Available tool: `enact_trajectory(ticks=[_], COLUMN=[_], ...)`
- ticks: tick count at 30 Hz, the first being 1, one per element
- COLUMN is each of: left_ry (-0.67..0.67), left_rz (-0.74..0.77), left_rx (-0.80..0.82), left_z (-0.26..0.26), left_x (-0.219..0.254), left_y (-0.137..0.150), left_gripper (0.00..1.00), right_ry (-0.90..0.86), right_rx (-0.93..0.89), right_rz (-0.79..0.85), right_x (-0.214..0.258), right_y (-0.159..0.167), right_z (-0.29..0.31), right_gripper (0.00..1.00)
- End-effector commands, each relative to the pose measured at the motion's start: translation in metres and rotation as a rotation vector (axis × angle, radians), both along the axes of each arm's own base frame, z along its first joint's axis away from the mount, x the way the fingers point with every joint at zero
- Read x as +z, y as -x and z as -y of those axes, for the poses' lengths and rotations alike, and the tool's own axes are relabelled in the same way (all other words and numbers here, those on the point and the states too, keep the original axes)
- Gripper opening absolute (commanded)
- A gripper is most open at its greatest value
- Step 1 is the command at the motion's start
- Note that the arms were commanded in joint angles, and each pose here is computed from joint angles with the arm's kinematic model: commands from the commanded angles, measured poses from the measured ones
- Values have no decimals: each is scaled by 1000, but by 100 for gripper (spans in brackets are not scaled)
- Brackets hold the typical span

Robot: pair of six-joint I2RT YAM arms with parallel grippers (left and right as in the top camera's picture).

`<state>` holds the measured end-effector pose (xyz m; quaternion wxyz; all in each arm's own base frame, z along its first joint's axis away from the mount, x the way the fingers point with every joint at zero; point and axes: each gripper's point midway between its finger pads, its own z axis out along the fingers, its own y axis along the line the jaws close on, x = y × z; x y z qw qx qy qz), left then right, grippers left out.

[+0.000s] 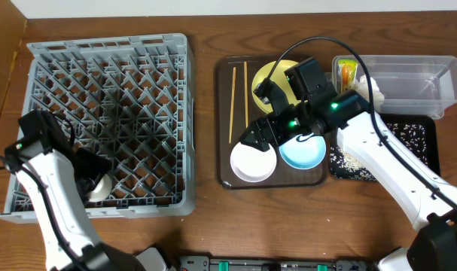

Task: Sort waste into correct bins and load items into the dishwasher
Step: 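Place the white cup into the dish rack with the left gripper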

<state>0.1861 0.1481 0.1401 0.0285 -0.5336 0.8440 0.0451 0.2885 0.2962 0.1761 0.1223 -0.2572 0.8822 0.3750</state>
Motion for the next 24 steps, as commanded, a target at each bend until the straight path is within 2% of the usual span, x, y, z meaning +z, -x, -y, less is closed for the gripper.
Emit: enact_trajectory(ticks=[1,2,4,9,11,14,16,18,24], left_ry=[45,46,51,123,139,157,168,134,-24], left_rz=[-7,-9,3,109,177,352,533,653,730], left_rx=[3,4,13,-76,-166,-389,-661,-904,-1345], left_z=[-1,-3,-4,12,23,54,95,132,199], left_x=[-8,-9,-10,7,21,54,86,111,141], left_y=[-3,-3,-5,-17,-23,-40,-53,-54,-25], left_gripper=[75,78,90,96,96,96,96,96,96], right_ry=[4,4,5,9,14,53,75,79,38], right_rx=[19,19,19,34,29,-5,-51,-91,-176], right_rz=[5,4,2,16,22,58,74,89,127], right_x=[-1,-1,-1,-2,-2,-6,-7,-5,13], right_y=[3,3,3,4,2,-8,-17,-27,-47], right_z=[-2,-2,-2,-2,-1,4,9,13,28], right_gripper=[81,80,81,81,81,80,79,79,79])
